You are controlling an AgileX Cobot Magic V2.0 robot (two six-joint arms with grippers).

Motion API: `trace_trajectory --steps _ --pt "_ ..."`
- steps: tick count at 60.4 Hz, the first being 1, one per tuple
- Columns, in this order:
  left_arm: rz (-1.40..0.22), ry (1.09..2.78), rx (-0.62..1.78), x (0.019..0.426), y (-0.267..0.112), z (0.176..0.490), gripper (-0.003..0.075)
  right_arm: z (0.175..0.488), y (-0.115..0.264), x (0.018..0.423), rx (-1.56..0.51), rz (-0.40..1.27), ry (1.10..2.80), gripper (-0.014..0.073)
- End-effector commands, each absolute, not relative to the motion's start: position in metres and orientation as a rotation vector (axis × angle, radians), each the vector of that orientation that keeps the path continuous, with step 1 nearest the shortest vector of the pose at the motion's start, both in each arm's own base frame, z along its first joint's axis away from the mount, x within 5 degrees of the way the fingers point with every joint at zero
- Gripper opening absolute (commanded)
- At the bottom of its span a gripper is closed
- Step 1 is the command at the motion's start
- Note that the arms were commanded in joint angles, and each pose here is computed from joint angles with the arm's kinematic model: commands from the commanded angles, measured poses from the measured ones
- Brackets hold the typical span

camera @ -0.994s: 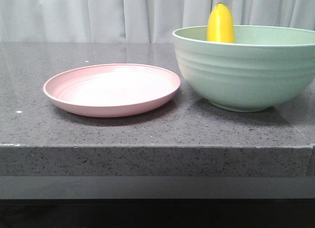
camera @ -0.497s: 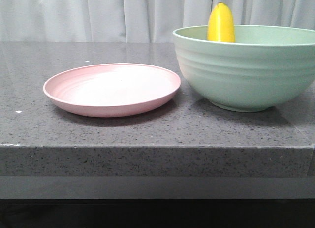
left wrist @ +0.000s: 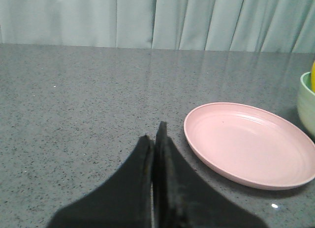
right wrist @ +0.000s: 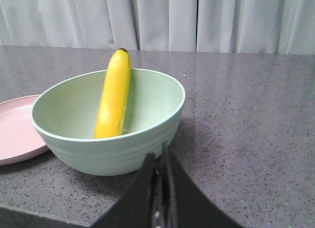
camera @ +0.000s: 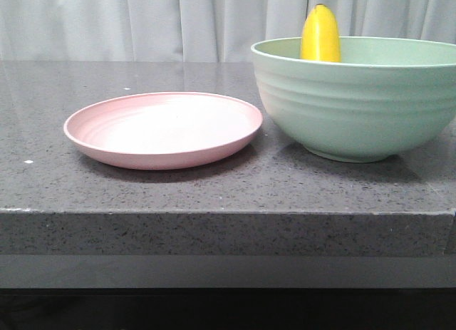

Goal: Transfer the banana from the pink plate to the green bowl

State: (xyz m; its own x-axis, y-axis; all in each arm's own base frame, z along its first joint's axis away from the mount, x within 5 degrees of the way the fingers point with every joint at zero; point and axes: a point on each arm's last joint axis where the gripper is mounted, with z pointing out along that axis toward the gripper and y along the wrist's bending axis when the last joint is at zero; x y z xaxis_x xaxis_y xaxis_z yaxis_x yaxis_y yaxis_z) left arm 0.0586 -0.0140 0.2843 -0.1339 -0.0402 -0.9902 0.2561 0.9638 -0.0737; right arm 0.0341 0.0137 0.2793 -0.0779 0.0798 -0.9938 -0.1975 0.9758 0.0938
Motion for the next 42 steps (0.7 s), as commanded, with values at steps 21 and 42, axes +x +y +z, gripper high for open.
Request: trace_trajectory --steps 21,42 --pt "-0.179 1.496 0.103 0.042 -0.009 0.258 -0.0020 0.294 0.012 0.034 -0.060 0.228 1.540 -0.0060" --pt "-0.088 1.563 0.016 0.055 -0.004 0.201 -0.0020 0.294 0.012 0.034 -0.060 0.228 1.540 -0.0060"
